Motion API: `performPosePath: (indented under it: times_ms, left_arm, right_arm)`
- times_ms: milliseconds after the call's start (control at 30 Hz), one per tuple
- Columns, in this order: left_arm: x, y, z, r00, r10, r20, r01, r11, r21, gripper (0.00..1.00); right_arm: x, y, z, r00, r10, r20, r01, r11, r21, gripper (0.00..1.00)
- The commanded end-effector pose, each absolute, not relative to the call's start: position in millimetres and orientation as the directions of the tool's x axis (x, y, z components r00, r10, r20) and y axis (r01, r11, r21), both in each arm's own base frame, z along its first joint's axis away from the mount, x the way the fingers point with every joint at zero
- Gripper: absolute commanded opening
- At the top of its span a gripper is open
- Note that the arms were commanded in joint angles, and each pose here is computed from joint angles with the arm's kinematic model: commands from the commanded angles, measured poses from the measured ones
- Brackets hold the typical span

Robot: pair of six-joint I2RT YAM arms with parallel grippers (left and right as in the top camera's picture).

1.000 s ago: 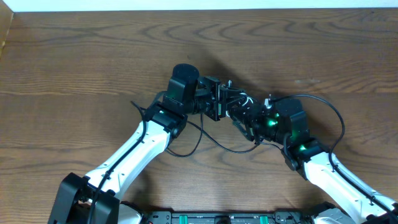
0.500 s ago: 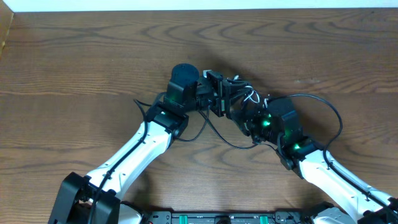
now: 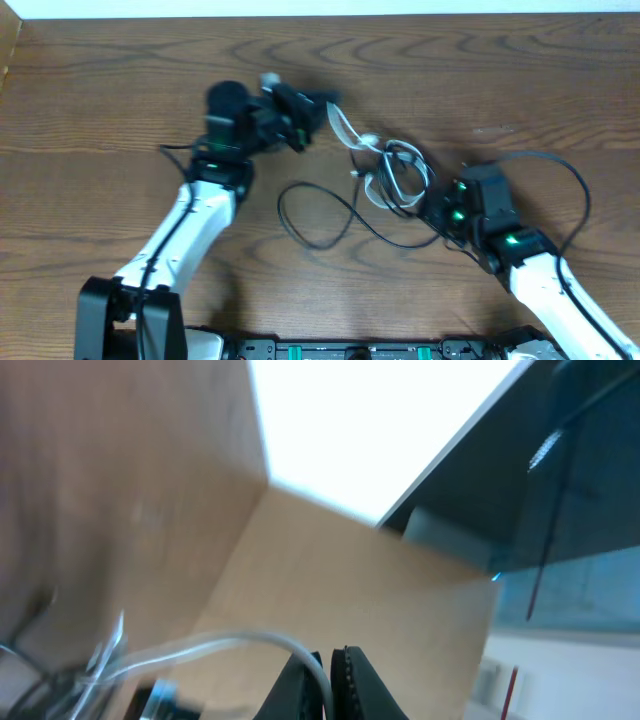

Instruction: Untangle cables

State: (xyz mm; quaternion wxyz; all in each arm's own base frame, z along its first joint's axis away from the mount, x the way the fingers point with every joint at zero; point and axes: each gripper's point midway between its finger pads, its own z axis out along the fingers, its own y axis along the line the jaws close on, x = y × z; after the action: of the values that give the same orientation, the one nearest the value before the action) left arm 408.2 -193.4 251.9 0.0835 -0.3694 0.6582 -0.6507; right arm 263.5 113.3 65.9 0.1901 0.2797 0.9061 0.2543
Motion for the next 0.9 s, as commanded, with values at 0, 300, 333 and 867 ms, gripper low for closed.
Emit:
performPosePath:
  times_ms: [0, 300, 333, 867]
  left_arm:
    - [425, -160, 288, -0.698, -0.676, 0.237, -0.222, -0.111, -0.969, 0.08]
    - [424, -147, 266, -0.709, -0.696, 0.113, -0.189, 0.034, -0.981, 0.07]
    - [421, -149, 259, -0.721, -0.686, 0.098, -0.195, 0.065, -0.979, 0.08]
    - [345, -241, 215, -0.903, -0.202, -0.38, 0.27, 0.423, -0.865, 0.91]
  right_arm:
    - [267, 72, 70, -0.722, 0.593, -0.356, 0.405, 0.78, 0.477, 0.01]
    - [278, 61, 125, -0.63, 0.594, -0.501, 0.278, 0.774, 0.569, 0.01]
    - [280, 68, 134, -0.638, 0.571, -0.518, 0.217, 0.778, 0.59, 0.01]
    - [281, 149, 210, -0.69, 0.387, -0.611, -0.326, 0.587, 0.741, 0.01]
